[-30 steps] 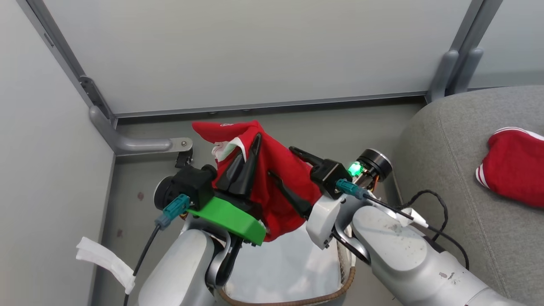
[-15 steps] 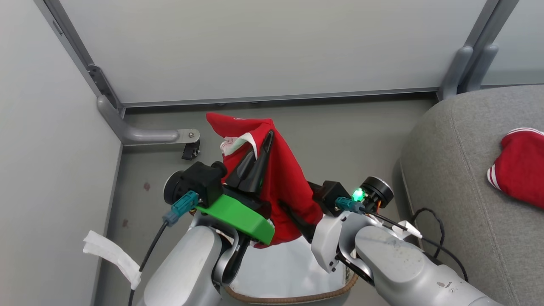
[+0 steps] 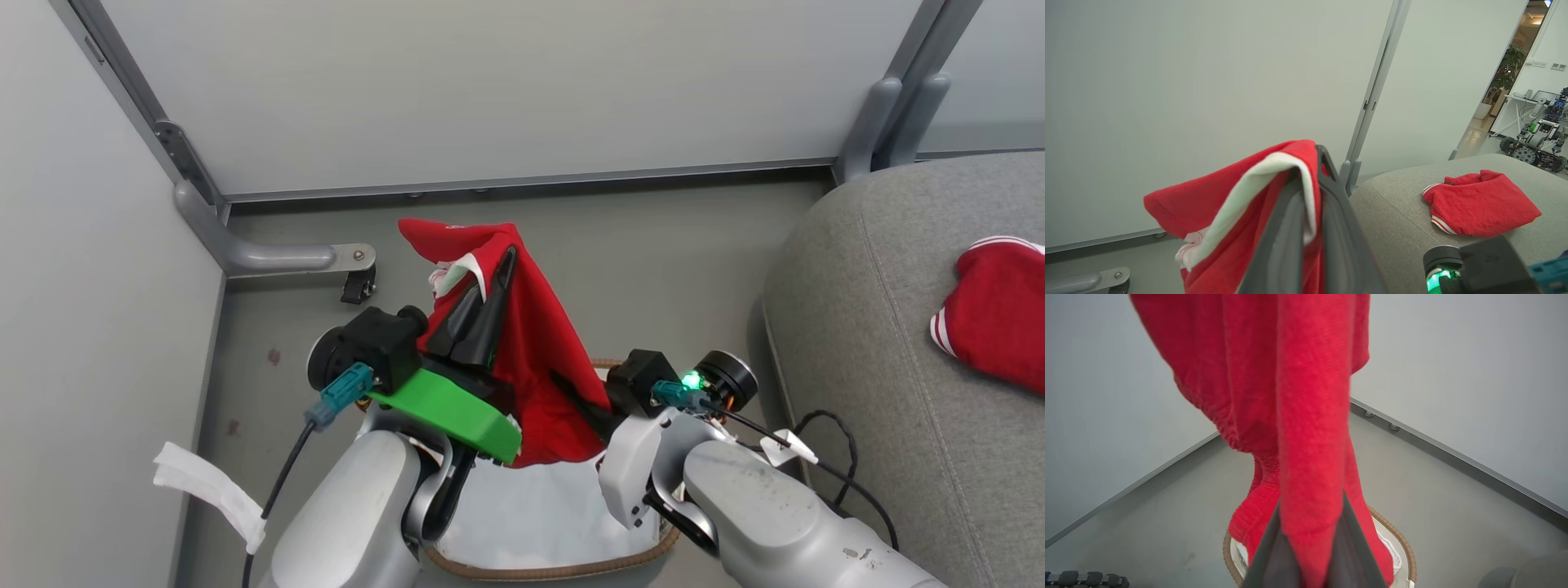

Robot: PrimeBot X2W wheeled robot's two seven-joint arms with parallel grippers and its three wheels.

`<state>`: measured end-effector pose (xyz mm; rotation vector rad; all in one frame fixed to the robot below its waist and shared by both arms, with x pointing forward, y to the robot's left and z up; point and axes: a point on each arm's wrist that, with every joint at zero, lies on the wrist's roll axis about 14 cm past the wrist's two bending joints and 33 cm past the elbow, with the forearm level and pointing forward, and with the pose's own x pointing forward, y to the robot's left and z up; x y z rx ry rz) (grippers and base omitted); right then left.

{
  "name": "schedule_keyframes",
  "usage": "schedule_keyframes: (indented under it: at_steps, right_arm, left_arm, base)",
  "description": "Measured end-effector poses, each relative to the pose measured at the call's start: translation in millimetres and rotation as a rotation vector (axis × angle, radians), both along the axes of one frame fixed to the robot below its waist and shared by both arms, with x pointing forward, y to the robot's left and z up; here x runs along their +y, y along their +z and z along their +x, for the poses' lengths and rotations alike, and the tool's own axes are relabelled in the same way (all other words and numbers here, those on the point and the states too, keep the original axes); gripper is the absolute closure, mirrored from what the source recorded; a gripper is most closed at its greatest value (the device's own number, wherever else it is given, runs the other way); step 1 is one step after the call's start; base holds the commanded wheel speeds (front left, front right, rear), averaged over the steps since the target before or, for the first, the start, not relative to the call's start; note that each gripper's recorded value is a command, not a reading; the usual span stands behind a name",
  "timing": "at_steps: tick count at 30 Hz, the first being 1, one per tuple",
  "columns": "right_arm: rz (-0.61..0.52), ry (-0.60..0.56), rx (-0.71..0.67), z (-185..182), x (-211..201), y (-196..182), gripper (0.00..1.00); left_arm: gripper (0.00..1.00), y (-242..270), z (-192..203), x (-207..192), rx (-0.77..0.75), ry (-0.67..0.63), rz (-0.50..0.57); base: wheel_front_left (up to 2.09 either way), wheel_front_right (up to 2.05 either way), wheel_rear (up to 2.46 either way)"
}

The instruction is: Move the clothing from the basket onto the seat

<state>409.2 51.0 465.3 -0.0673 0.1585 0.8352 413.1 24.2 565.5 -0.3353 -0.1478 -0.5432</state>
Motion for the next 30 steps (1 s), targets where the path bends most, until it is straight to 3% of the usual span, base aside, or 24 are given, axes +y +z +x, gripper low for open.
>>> schedule_keyframes:
  at_steps: [3, 4, 5, 15, 30]
  right_arm:
    - [0.03, -0.015, -0.009, 4.0, -1.0, 7.7, 1.0]
    - [0.041, -0.022, -0.014, 5.9, -1.9, 10.9, 1.0]
    - [0.047, -0.027, -0.019, 7.1, -2.6, 13.0, 1.0]
    - [0.213, -0.162, -0.075, 17.4, -33.0, 51.9, 1.0]
    - [0.303, -0.545, -0.19, 2.2, -162.2, 80.0, 1.0]
  left_arm:
    - [1.0, -1.7, 1.3, -0.5, 0.004, 0.0, 0.002]
    - [0.6, -3.4, 2.3, 0.1, 0.009, 0.005, 0.003]
    - [0.0, -6.2, 3.0, 0.4, 0.017, 0.008, 0.007]
    - [0.0, -35.0, 7.3, -1.6, 0.07, 0.014, 0.078]
    - [0.0, -70.3, 0.9, -61.4, 0.147, -0.15, 0.108]
  base:
    - [0.0, 0.0, 0.0]
    - [0.0, 0.0, 0.0]
    - [0.0, 0.0, 0.0]
    - [0.0, 0.0, 0.0]
    - [0.0, 0.0, 0.0]
